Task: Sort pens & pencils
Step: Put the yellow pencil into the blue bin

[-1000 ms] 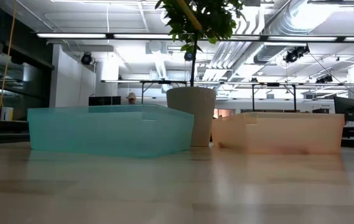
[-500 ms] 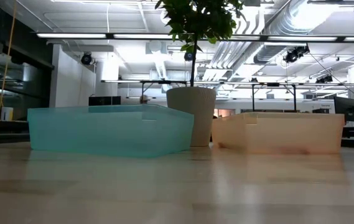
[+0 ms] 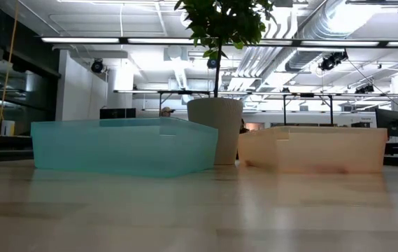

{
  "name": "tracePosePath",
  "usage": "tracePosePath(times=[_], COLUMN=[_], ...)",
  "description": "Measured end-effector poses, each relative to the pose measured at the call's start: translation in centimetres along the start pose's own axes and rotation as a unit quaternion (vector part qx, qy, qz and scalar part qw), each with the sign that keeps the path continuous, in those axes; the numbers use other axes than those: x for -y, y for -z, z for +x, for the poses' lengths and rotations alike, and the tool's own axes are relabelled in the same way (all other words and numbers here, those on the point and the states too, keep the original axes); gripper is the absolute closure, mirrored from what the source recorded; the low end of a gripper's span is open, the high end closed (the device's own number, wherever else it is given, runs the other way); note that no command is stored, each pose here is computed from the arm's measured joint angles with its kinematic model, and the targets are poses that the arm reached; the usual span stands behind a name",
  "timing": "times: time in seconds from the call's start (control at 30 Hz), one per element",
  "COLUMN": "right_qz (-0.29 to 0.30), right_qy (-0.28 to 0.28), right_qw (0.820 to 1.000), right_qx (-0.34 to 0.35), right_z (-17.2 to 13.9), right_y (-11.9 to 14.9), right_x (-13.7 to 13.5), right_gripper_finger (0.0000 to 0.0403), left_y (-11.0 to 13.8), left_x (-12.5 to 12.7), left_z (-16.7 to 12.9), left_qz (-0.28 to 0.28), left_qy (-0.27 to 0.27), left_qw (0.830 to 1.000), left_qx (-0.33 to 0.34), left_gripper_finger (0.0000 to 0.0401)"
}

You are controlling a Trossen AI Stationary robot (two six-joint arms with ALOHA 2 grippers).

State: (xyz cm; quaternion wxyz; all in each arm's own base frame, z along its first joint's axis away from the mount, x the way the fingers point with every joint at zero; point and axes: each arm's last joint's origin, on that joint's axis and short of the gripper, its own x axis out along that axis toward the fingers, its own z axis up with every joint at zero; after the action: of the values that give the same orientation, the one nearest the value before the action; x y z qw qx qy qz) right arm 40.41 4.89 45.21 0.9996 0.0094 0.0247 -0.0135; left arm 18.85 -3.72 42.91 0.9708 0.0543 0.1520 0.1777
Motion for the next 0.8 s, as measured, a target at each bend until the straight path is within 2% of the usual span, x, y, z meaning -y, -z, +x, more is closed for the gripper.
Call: tracePosePath(times=[0.37,0.57,0.8], right_qz=[-0.033,-0.033,-0.039], right_qy=[0.031,0.035,0.034], right_qw=[0.998,0.998,0.998], right_qx=[0.034,0.034,0.048], right_z=[-1.2,-1.1,-1.1], right_y=[-3.1,-3.0,-3.3], right_x=[1.0,1.6,1.8], right_gripper_finger=[0.0402,0.0402,0.0402], left_y=[-1.0,-1.7,-1.7], left_x=[-1.9,-2.1,-2.6], left_z=[1.6,1.7,2.0], left_qz=[-0.005,0.005,0.007], left_qy=[0.037,0.046,0.043], left_qw=[0.998,0.995,0.996], left_qx=[0.05,0.084,0.084], left_gripper_finger=[0.024,0.024,0.024])
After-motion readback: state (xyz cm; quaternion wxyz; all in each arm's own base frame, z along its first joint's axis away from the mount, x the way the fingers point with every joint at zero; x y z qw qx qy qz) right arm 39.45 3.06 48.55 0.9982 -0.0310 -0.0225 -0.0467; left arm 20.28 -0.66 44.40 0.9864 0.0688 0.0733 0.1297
